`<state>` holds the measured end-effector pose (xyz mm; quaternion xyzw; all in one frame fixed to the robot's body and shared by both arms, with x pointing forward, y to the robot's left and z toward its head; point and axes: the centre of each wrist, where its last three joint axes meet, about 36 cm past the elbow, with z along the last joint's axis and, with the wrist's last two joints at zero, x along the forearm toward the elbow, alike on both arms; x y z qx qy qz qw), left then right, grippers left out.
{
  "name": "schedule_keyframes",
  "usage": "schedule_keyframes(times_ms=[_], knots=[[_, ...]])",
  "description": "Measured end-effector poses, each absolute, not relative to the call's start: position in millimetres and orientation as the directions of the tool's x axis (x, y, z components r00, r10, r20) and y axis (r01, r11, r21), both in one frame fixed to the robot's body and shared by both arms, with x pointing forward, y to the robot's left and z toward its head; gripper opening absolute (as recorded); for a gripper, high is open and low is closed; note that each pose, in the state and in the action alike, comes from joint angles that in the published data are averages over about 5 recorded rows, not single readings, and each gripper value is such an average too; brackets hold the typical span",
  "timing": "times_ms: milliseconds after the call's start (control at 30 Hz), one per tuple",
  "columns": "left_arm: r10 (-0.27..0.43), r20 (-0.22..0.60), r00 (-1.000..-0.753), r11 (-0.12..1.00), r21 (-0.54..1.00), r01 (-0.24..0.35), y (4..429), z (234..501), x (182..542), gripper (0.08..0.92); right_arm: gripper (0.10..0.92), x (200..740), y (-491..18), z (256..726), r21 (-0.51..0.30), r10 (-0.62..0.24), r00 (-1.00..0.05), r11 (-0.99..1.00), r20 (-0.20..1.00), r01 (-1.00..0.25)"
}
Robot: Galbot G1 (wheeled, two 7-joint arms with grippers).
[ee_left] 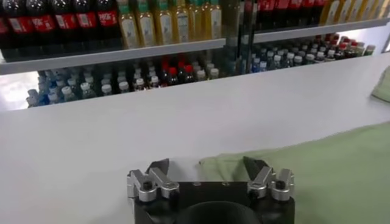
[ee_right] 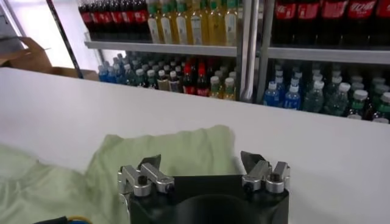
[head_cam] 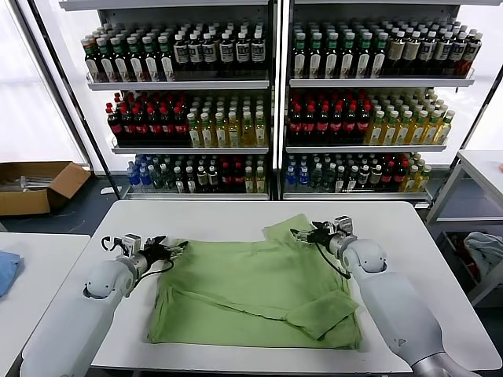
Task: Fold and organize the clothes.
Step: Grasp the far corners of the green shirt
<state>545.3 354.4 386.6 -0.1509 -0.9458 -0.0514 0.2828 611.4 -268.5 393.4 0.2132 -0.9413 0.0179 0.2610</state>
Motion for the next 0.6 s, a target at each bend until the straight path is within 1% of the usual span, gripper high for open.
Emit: schedule_keyframes(times_ms=[400, 600], knots=[[0.276, 0.565, -0.777, 0.940, 0.009, 0.340, 350, 381, 533, 0.342, 0.403, 611, -264, 389, 0.084, -0.396, -0.769, 0.907, 0.502, -0.412], [0.286, 0.557, -0.779, 0.938, 0.001, 0.346, 347, 381, 528, 0.169, 0.230, 609, -261, 391, 0.098, -0.404, -0.776, 0.906, 0.484, -0.411]])
